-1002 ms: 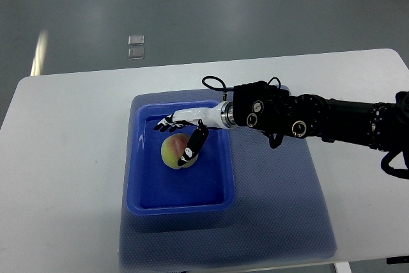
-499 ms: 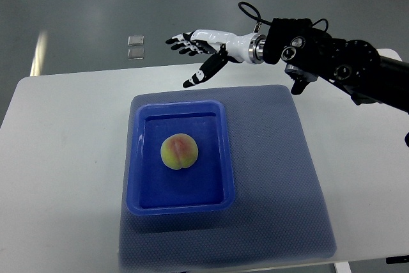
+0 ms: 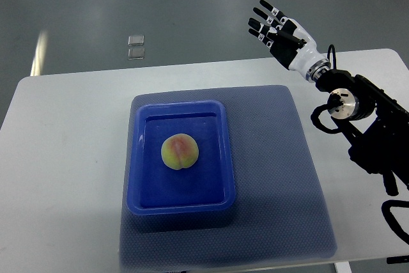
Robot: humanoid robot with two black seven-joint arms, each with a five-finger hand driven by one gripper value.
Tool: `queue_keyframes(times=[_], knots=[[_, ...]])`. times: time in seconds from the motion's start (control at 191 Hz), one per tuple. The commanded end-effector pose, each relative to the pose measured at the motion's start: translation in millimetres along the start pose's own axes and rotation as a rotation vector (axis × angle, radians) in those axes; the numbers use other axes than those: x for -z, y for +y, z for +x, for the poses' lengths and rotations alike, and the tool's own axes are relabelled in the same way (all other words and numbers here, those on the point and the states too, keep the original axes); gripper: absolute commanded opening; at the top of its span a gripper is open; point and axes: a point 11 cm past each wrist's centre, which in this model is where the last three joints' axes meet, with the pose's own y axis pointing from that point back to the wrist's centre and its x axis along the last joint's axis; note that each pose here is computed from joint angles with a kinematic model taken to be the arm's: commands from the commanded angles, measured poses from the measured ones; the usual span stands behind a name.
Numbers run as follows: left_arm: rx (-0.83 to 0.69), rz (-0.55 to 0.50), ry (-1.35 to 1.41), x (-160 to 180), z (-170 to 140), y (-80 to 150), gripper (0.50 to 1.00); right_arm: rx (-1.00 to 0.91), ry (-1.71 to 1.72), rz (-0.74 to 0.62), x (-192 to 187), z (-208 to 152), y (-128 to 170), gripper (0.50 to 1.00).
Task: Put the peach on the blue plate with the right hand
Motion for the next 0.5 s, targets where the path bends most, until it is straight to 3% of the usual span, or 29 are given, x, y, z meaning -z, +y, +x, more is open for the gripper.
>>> queue_keyframes(times=[0.0,0.21,0.493], knots=[[0.001,0.001,0.001,0.3,-0.4,0.0,1.000,-0.056,-0.080,0.035,-8.0,17.3,10.6,0.932],[0.000,0.002,0.000,0.5,0.1,0.0,1.000,-0.110,-0.216,0.132,-9.9,35.2,23.5,0.932],[0.000,0.002,0.000,0.5,0.1,0.0,1.000,-0.131,-0.230,0.134,-12.9,43.8,27.7,0.932]])
